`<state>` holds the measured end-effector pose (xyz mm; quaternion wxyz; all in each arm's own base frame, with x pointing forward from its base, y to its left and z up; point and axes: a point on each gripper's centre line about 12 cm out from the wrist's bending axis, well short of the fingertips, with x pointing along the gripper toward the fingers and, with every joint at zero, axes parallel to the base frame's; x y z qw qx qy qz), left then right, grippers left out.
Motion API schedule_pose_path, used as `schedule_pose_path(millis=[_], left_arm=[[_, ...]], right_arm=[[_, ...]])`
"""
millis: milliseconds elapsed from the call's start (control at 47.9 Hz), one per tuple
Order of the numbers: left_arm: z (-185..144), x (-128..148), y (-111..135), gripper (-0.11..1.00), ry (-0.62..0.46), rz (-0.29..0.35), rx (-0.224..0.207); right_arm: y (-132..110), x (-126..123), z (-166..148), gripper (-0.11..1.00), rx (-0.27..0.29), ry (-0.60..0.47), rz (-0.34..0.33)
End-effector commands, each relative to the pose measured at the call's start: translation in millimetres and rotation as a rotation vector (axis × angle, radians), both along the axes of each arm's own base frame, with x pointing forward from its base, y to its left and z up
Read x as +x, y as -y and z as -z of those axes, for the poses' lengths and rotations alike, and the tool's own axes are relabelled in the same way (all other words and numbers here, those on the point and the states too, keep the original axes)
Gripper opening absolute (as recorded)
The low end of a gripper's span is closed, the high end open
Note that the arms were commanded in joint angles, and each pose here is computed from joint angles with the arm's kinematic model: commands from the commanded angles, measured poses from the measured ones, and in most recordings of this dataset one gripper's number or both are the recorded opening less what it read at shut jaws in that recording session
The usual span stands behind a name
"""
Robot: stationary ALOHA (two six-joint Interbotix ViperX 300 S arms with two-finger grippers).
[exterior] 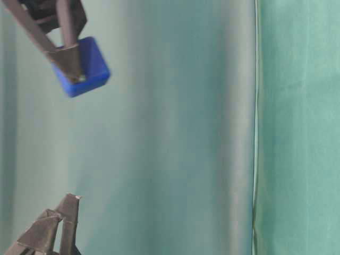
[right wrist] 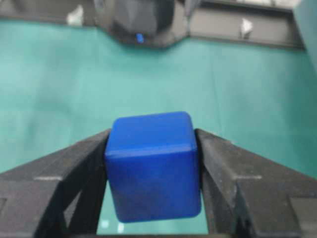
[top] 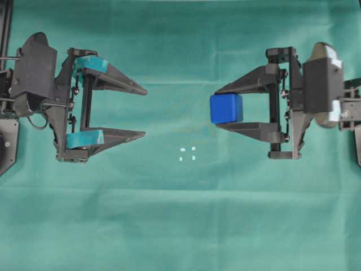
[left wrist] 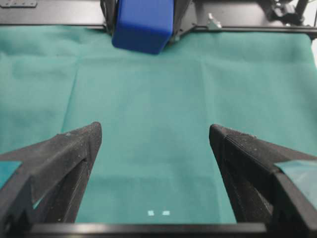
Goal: Handover the blue block to the right arm after grasping it with the left arm, then place it in the designated position.
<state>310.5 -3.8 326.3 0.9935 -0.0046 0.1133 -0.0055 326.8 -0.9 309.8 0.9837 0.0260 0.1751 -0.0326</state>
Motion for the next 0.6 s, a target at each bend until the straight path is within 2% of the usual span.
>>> schedule_pose_path(millis=[0, 250, 584], left_arm=[[-13, 1, 0, 0.99, 0.037, -0.001, 0.003], [-13, 1, 0, 0.99, 0.037, -0.001, 0.003], [-12, 7, 0, 0.99, 0.023, -0.001, 0.003]], right_arm=[[-1, 2, -7, 0.53, 0.016, -0.015, 0.022], [-4, -4, 8, 0.53, 0.028, -0.143, 0.077], [-7, -6, 10, 0.53, 0.035, -0.16, 0.077]])
